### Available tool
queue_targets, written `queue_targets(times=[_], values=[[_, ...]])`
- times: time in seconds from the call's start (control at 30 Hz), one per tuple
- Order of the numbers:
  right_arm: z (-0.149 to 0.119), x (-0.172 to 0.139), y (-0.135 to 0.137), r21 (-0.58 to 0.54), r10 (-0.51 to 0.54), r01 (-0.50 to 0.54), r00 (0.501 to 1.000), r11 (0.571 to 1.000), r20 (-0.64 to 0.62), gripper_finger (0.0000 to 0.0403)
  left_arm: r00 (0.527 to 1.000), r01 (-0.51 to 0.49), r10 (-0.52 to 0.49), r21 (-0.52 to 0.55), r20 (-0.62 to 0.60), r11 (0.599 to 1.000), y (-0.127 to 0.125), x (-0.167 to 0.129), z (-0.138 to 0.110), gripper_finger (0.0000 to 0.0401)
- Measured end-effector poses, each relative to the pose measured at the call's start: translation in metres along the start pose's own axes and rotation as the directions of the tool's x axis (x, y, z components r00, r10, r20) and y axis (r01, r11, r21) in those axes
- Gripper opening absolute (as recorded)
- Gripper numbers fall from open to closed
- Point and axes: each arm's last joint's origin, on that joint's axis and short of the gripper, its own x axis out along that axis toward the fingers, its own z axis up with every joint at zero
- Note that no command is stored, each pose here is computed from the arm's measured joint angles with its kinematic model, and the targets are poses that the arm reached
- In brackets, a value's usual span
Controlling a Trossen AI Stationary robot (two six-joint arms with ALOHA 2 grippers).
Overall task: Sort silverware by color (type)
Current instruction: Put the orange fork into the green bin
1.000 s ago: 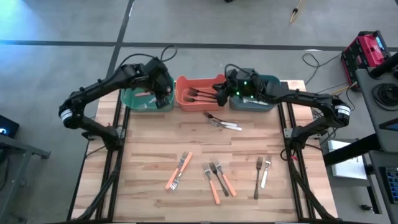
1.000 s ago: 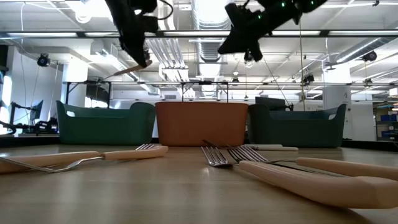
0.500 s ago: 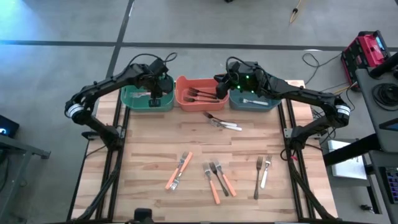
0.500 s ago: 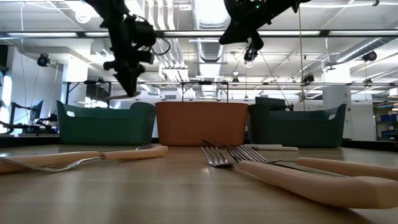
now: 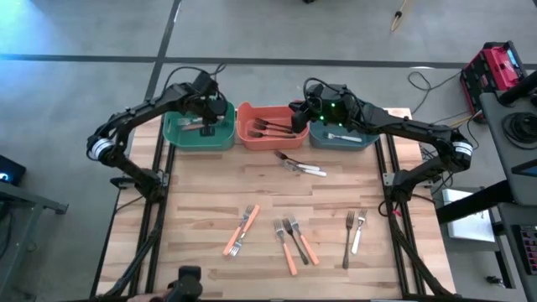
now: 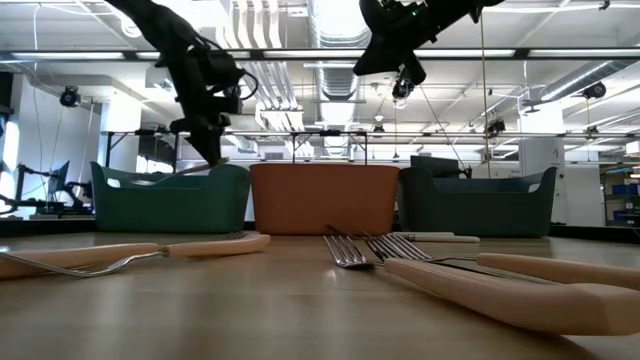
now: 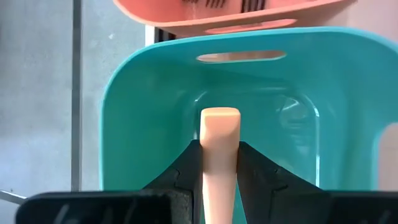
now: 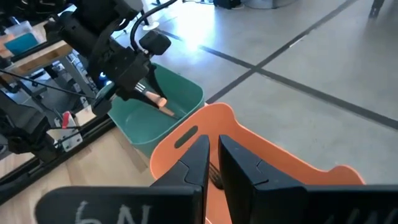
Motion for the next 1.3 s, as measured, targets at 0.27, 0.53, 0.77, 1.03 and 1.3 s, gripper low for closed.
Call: queue_targets(times=[0.27, 0.53, 0.77, 1.03, 1.3], values=[[0.0, 0.0, 0.0, 0.0, -0.017, 0.017, 1.0, 1.0, 0.006, 0.0027, 0.999, 0.035, -0.035, -0.011, 0.031, 0.999, 0.001, 0.017, -0.002, 0.0056], [0.0, 0.0, -0.001, 0.008, -0.017, 0.017, 1.0, 1.0, 0.005, 0.0027, 0.996, 0.083, -0.083, -0.014, -0.014, 0.996, -0.003, 0.036, -0.008, 0.0056], [0.0, 0.0, -0.001, 0.009, -0.017, 0.017, 1.0, 1.0, 0.005, 0.0027, 0.994, 0.102, -0.103, -0.022, -0.03, 0.995, -0.003, 0.046, -0.008, 0.0056], [0.0, 0.0, -0.001, 0.009, -0.017, 0.017, 1.0, 1.0, 0.005, 0.0027, 0.994, 0.1, -0.101, -0.031, -0.033, 0.994, -0.001, 0.046, -0.011, 0.0056], [0.0, 0.0, -0.001, 0.009, -0.017, 0.017, 1.0, 1.0, 0.004, 0.0027, 0.995, 0.093, -0.094, -0.033, -0.029, 0.995, 0.0, 0.047, -0.011, 0.0062]])
